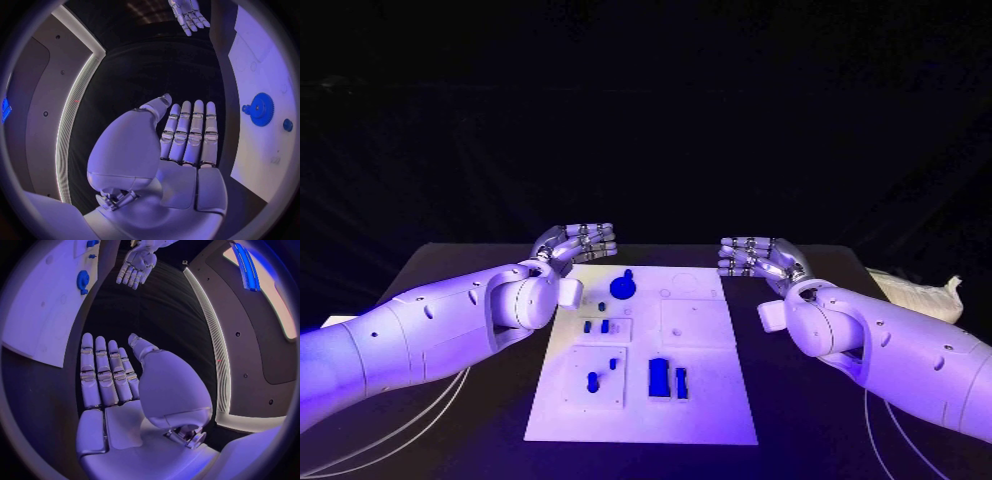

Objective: Assemble the parts on the task board

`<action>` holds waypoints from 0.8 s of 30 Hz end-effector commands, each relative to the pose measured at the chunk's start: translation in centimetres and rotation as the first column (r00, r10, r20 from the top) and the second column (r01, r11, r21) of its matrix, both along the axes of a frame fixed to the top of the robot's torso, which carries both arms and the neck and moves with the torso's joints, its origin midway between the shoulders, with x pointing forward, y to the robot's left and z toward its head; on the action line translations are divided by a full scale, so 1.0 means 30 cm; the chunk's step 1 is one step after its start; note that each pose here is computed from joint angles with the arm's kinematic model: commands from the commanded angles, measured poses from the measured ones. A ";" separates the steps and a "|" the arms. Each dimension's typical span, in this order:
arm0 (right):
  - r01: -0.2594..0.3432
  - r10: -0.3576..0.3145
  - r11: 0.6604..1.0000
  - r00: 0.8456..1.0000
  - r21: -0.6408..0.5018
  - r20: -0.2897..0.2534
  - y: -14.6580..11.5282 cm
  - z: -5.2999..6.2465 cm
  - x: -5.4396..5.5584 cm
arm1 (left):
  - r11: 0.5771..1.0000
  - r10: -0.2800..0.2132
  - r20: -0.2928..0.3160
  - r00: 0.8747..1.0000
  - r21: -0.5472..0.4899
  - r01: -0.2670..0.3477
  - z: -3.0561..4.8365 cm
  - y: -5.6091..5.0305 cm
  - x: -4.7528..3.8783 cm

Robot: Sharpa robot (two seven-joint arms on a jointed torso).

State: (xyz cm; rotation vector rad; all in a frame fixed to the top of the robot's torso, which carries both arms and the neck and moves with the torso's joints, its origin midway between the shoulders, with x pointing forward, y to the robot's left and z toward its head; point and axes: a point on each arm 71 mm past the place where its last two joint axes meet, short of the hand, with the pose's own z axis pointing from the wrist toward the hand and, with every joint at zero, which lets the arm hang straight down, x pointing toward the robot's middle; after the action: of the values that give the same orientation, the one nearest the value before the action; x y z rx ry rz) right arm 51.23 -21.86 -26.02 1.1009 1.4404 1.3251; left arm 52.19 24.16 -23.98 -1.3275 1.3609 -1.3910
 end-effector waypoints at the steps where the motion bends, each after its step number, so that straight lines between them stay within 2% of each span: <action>1: 0.004 -0.004 1.000 1.000 -0.003 0.000 0.000 0.002 -0.004 | 1.000 -0.002 0.001 1.000 0.001 0.002 0.000 -0.006 -0.004; 5: 0.022 -0.022 1.000 1.000 0.006 0.010 0.009 0.015 -0.014 | 1.000 0.010 0.008 1.000 0.011 -0.010 0.001 -0.019 -0.016; 9: 0.056 -0.056 0.998 0.998 0.022 0.026 0.025 0.038 -0.035 | 0.999 0.033 0.023 0.999 0.030 -0.034 0.005 -0.043 -0.042; 19: 0.185 -0.188 0.981 0.981 0.054 0.048 0.077 0.107 -0.139 | 0.985 0.122 0.104 0.987 0.106 -0.133 0.036 -0.137 -0.159; 24: 0.212 -0.214 0.976 0.976 0.054 0.047 0.086 0.119 -0.165 | 0.980 0.143 0.128 0.981 0.123 -0.159 0.048 -0.158 -0.191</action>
State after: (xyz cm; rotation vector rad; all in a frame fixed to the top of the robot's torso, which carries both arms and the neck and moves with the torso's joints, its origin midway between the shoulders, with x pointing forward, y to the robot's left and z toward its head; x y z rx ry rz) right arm 46.34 -18.69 -22.75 1.1729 1.3087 1.2941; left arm 46.57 19.06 -23.17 -1.2872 1.3058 -1.3052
